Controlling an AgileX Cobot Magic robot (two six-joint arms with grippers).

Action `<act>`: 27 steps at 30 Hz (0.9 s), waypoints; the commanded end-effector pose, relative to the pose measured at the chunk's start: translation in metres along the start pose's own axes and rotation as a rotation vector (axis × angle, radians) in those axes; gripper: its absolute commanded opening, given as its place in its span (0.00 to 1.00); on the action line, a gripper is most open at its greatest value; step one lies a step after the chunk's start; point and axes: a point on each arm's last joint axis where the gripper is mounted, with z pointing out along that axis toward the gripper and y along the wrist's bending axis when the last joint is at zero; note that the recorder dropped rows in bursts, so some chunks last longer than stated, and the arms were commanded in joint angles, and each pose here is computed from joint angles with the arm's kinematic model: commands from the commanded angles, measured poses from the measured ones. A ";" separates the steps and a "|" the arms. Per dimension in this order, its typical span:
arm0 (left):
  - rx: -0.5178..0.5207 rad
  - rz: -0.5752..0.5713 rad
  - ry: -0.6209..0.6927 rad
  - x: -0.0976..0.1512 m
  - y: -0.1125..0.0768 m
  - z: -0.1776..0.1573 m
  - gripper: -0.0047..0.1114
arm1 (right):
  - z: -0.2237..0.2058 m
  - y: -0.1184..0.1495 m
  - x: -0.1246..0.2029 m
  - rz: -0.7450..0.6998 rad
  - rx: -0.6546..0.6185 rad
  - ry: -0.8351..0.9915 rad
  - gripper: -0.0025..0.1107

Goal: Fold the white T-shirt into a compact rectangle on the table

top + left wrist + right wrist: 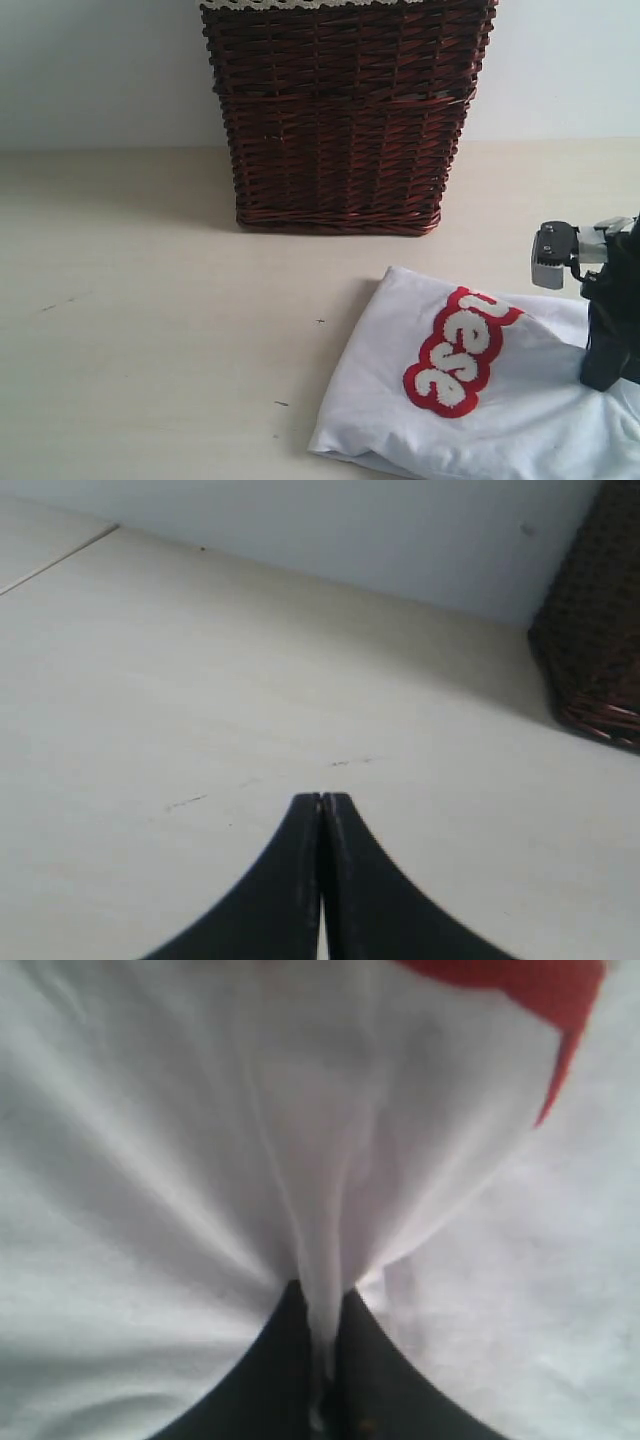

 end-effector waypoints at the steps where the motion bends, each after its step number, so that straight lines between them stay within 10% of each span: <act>1: 0.003 -0.012 -0.016 -0.001 0.000 -0.001 0.04 | -0.012 -0.007 -0.002 0.011 0.144 -0.056 0.02; 12: 0.003 -0.012 -0.016 -0.001 0.000 -0.001 0.04 | -0.003 -0.028 -0.007 0.112 0.290 -0.109 0.05; 21: 0.003 -0.012 -0.016 -0.001 0.000 -0.001 0.04 | -0.017 -0.031 -0.010 0.106 0.397 -0.166 0.51; 27: 0.003 -0.012 -0.016 -0.001 0.000 -0.001 0.04 | -0.063 -0.010 -0.010 0.093 0.514 -0.258 0.54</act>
